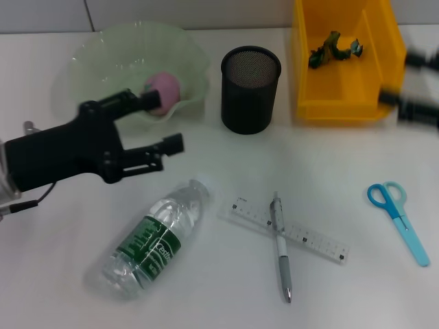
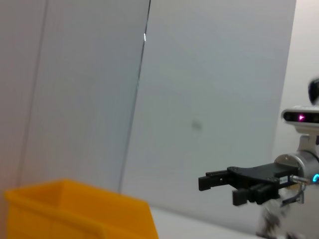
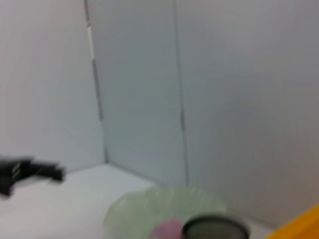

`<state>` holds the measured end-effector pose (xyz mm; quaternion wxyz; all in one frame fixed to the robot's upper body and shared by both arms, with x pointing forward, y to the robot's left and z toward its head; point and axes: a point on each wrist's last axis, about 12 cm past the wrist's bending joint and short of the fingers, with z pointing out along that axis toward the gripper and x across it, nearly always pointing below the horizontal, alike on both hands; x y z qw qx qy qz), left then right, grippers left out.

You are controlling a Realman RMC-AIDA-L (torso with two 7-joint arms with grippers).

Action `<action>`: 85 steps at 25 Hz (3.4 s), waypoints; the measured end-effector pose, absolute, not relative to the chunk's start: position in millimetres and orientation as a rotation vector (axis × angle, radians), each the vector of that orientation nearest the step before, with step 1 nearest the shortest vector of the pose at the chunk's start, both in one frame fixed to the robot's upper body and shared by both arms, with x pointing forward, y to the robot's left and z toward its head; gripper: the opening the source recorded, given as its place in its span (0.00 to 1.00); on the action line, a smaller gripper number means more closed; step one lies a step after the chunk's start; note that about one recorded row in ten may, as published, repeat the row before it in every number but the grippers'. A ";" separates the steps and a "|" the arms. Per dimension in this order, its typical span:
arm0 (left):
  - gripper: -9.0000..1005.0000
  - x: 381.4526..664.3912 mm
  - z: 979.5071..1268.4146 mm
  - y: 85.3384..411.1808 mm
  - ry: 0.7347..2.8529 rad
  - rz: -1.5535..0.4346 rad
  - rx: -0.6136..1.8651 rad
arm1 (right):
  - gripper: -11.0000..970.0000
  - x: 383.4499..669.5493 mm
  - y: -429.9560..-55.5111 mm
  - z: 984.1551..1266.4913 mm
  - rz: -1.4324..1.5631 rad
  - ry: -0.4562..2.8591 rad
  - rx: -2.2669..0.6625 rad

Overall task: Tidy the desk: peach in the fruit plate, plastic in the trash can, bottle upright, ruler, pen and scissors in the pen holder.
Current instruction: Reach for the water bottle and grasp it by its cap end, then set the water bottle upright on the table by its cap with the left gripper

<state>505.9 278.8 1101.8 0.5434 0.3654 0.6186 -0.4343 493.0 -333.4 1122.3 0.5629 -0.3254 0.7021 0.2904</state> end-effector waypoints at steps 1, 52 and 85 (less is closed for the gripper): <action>0.84 505.9 1101.8 278.8 1.468 -1.031 0.867 | 0.86 493.0 -333.4 1122.3 0.684 1.653 -0.766; 0.72 548.4 1116.6 122.1 2.439 -0.274 1.154 | 0.86 468.6 -330.7 1062.5 0.758 1.749 -0.698; 0.45 511.4 1129.5 294.7 1.797 -0.688 0.782 | 0.86 479.6 -321.7 1068.1 0.815 1.765 -0.726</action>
